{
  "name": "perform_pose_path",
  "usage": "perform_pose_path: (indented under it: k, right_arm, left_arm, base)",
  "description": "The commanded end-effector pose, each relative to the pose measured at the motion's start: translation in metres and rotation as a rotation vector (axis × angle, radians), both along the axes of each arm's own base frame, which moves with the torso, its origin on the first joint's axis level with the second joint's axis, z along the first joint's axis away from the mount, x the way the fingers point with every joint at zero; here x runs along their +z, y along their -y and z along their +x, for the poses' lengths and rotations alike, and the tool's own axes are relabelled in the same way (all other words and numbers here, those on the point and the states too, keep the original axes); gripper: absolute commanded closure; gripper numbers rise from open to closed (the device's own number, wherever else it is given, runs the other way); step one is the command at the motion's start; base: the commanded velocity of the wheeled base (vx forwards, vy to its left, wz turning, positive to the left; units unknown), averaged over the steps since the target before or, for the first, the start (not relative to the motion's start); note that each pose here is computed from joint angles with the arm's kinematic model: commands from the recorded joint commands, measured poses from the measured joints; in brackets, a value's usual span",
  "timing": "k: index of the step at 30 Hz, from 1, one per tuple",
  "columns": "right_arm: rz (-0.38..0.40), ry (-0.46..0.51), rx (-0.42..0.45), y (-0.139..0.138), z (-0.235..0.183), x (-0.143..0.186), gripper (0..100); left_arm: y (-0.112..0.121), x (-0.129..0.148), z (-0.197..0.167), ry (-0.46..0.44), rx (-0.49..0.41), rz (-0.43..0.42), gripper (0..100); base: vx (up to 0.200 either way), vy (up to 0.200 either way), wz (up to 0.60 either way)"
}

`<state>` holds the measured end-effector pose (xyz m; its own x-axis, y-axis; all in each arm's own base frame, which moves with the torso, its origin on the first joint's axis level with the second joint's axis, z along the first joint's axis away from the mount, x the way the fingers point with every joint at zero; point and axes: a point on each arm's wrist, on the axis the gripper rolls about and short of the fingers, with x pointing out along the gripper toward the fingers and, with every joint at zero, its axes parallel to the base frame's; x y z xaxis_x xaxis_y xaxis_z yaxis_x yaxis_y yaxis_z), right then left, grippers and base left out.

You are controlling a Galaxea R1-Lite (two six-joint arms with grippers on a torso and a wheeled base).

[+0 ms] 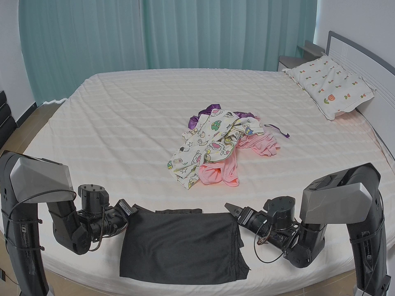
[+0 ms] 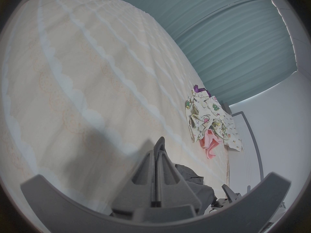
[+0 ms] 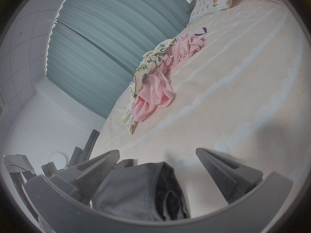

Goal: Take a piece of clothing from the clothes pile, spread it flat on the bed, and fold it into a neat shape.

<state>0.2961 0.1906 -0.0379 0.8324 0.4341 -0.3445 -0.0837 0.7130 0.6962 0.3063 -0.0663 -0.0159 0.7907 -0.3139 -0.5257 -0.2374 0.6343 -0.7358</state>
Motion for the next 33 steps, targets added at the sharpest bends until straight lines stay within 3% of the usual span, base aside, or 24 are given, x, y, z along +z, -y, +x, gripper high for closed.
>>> perform_pose_path:
  k: [1,4,5,33]
  right_arm:
    - [0.002,0.003,0.01,-0.0005,-0.0037,-0.0006,0]
    - [0.004,-0.002,0.024,-0.0012,-0.005,-0.0021,0]
    - [0.002,-0.005,0.027,-0.0014,-0.0049,-0.0028,100]
    - [0.001,-0.004,0.008,0.0006,0.0002,-0.0095,100]
  left_arm:
    - [0.0002,-0.0018,-0.0014,0.003,0.0,-0.002,100]
    - [-0.0002,-0.0016,-0.001,0.009,0.0,-0.004,100]
    - [-0.0002,-0.0016,-0.001,0.009,0.001,-0.003,100]
    - [-0.0013,-0.004,-0.0053,-0.002,0.04,0.028,100]
  base:
    - [0.0,0.0,0.0]
    - [0.0,0.0,0.0]
    - [0.0,0.0,0.0]
    - [0.0,0.0,0.0]
